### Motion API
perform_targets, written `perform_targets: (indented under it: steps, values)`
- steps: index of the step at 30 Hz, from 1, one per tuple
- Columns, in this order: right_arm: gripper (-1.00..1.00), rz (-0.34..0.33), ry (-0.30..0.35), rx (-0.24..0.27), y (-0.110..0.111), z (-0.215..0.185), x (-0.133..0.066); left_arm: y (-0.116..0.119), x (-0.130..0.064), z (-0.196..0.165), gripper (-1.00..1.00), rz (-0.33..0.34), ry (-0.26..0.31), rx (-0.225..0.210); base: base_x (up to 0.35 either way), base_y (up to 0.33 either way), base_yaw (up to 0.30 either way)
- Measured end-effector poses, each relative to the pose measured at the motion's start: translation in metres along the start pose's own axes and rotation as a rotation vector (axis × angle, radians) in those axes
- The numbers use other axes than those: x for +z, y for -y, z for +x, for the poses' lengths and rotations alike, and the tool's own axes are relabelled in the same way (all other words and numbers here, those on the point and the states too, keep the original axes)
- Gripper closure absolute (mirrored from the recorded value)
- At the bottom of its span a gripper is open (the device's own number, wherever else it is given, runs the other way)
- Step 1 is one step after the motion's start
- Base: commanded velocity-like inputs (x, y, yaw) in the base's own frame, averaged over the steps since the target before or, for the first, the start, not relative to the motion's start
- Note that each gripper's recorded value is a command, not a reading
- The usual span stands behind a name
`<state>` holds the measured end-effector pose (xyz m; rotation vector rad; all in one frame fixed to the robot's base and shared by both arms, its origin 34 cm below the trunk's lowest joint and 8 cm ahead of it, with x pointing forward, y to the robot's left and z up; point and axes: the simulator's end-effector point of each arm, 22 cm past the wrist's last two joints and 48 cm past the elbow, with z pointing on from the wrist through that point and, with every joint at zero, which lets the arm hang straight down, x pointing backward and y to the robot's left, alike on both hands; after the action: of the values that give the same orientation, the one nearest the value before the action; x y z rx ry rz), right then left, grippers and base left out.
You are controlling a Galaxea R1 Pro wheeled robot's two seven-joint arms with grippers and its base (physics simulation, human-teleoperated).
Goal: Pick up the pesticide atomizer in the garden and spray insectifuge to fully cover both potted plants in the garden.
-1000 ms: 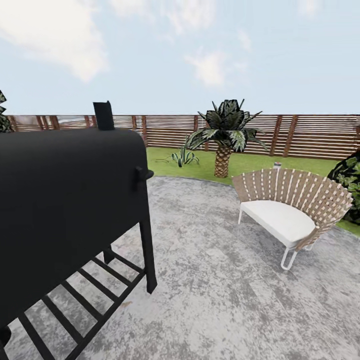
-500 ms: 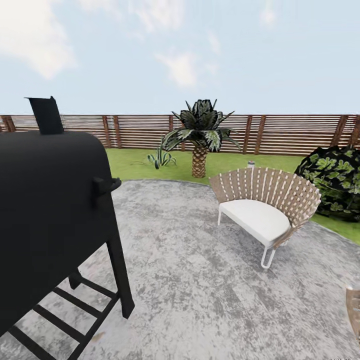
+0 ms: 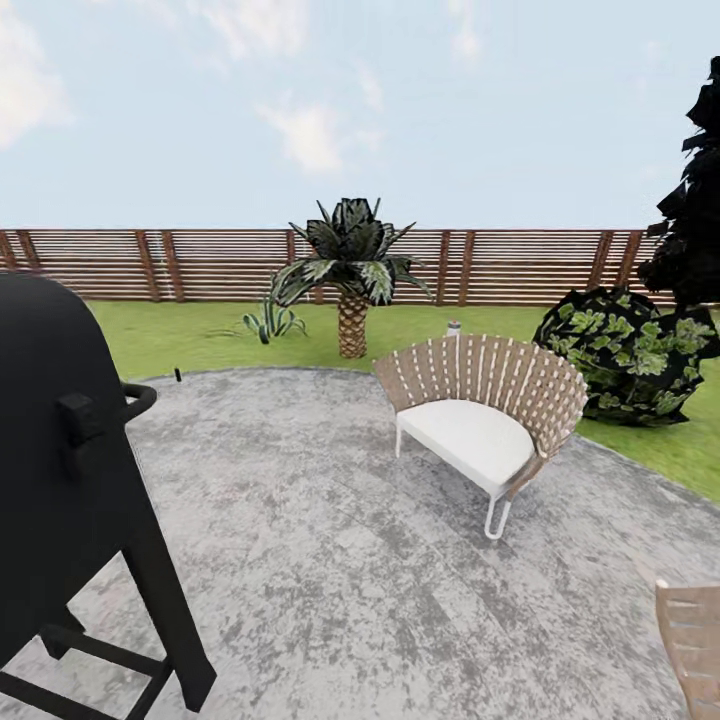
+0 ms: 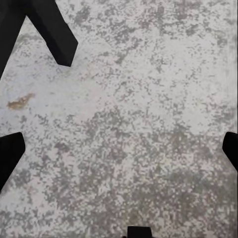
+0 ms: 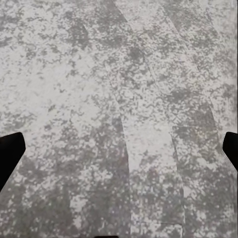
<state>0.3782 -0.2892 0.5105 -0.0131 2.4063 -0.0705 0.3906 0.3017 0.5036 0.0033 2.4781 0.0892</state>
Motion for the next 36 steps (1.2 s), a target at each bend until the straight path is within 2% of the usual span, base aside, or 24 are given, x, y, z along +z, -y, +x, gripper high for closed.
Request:
perform_targets:
  steps: [9,16,24,36]
  values:
    - [-1.0,-0.003,-0.005,0.0,-0.001,0.002,0.0,0.0,0.0,0.003,-1.0,0.0,-0.007,0.0,0.339,0.0,-0.233]
    - [-1.0,-0.006,-0.015,-0.003,-0.003,0.006,0.0,0.0,0.0,0.007,-1.0,0.0,-0.017,0.001,0.339,0.0,-0.101]
    - [-1.0,-0.01,-0.029,-0.004,-0.005,0.011,-0.001,0.0,0.0,0.012,-1.0,0.001,-0.03,0.002,0.339,0.0,0.017]
    - [-1.0,-0.014,-0.049,-0.006,-0.008,0.019,-0.002,0.0,0.0,0.02,-1.0,0.0,-0.049,0.002,0.339,0.01,0.128]
